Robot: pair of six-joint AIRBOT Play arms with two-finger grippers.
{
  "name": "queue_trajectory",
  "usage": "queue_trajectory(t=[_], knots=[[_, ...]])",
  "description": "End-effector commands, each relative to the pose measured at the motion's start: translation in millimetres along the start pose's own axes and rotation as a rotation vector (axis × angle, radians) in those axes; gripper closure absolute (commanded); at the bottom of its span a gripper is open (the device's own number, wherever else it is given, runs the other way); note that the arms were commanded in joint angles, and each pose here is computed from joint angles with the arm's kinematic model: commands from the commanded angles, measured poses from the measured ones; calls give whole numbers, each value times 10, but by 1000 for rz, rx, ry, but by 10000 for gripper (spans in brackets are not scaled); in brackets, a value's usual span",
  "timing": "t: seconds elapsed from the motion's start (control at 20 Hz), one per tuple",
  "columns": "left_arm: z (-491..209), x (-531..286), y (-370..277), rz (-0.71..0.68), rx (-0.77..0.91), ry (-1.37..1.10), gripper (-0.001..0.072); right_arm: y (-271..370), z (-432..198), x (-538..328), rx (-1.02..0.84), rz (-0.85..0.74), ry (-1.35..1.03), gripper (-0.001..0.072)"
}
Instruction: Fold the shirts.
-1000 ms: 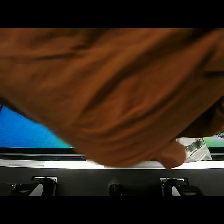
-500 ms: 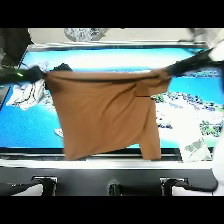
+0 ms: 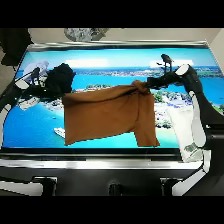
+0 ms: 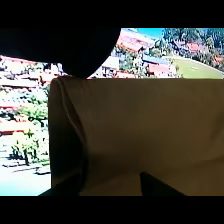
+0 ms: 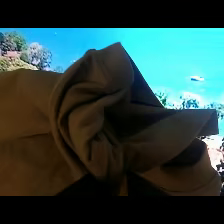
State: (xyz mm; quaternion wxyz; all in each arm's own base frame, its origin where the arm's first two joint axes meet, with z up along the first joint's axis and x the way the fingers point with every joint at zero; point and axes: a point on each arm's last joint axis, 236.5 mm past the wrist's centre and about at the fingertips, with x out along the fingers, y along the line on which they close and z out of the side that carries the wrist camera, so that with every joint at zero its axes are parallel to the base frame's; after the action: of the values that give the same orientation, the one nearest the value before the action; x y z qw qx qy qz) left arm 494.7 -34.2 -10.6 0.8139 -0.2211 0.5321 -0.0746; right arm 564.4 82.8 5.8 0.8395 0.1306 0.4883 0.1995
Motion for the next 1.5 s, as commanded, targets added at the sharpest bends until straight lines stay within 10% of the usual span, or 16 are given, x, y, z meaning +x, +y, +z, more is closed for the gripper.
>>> queue_trajectory(t=[0.0, 0.3, 0.75, 0.95, 1.15, 1.45], knots=[[-326, -211, 27, -25, -11, 195, 216, 46, -24, -403, -162, 37, 34, 244], [-1493, -532, 367, 12, -113, 524, 223, -514, -1270, -1407, -110, 22, 514, 220], [-2694, -121, 304, -92, -258, 552, 245, -448, -1772, -999, -88, 48, 603, 219], [-2566, 15, 306, -70, -243, 475, 326, -483, -1728, -943, -106, 28, 581, 218], [-2499, 104, 279, -49, -225, 433, 673, -507, -1832, -839, -83, 34, 583, 207], [-2449, 54, 251, -55, -211, 412, 681, -485, -1804, -364, -5, 95, 452, 210]])
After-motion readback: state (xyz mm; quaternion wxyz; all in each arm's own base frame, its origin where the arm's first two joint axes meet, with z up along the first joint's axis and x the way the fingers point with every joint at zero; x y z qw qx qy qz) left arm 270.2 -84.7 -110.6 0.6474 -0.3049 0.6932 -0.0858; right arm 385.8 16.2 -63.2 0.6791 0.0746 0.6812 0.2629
